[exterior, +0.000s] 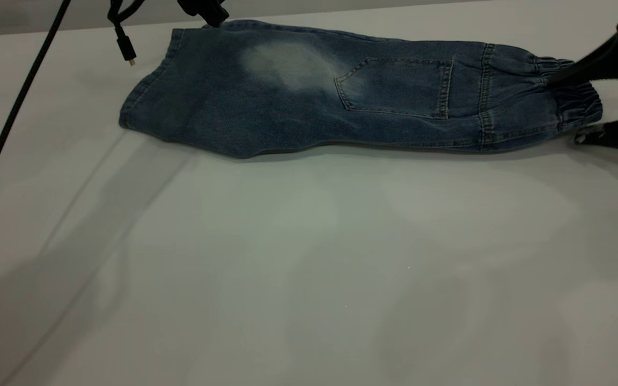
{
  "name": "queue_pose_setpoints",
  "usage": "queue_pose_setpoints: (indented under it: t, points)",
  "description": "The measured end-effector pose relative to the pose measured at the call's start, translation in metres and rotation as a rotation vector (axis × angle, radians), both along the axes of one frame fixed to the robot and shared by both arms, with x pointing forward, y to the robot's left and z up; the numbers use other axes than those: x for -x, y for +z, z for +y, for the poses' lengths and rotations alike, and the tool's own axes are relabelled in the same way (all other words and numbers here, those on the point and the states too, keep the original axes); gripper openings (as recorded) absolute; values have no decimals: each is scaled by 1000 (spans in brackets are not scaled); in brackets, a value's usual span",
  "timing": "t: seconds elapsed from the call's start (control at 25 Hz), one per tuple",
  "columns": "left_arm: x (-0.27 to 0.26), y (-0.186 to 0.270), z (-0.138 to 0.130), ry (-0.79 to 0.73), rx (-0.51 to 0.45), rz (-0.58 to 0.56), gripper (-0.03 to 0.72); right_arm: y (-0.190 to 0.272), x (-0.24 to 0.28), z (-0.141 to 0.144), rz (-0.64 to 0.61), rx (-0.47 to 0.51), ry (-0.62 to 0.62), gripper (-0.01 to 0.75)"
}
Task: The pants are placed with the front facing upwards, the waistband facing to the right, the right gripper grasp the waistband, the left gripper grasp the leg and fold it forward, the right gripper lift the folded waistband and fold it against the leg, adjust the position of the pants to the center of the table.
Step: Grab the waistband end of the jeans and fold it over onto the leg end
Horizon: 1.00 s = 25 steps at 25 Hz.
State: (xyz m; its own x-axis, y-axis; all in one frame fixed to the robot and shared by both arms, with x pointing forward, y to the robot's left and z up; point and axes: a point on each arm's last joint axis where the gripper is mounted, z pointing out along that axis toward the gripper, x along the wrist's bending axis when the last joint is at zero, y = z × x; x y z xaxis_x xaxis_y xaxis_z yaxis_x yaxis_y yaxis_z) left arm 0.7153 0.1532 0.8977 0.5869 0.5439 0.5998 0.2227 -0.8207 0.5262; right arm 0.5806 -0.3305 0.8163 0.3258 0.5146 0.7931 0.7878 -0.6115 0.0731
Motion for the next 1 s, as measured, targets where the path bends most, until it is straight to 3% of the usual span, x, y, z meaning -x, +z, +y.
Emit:
queue_pose_setpoints:
  t: [0.24,0.36,0.48,0.68,0.84,1.0]
  points:
    - [0,0,0,-5,3,2,391,-2,-18,5,-4,18,-13,567]
    - [1,0,-3,-9,34,13,391,-3,-20,6,1,15,-16,511]
    - [4,-3,-6,-3,104,48,391,-2,-20,7,-1,11,-14,379]
    - [18,-20,-8,0,181,144,391,2,-20,11,-29,-52,12,90]
    - [35,-35,-8,16,261,253,391,7,-20,14,-80,-71,55,72]
    - [50,-50,-5,31,271,326,391,11,-20,16,-100,-93,69,72]
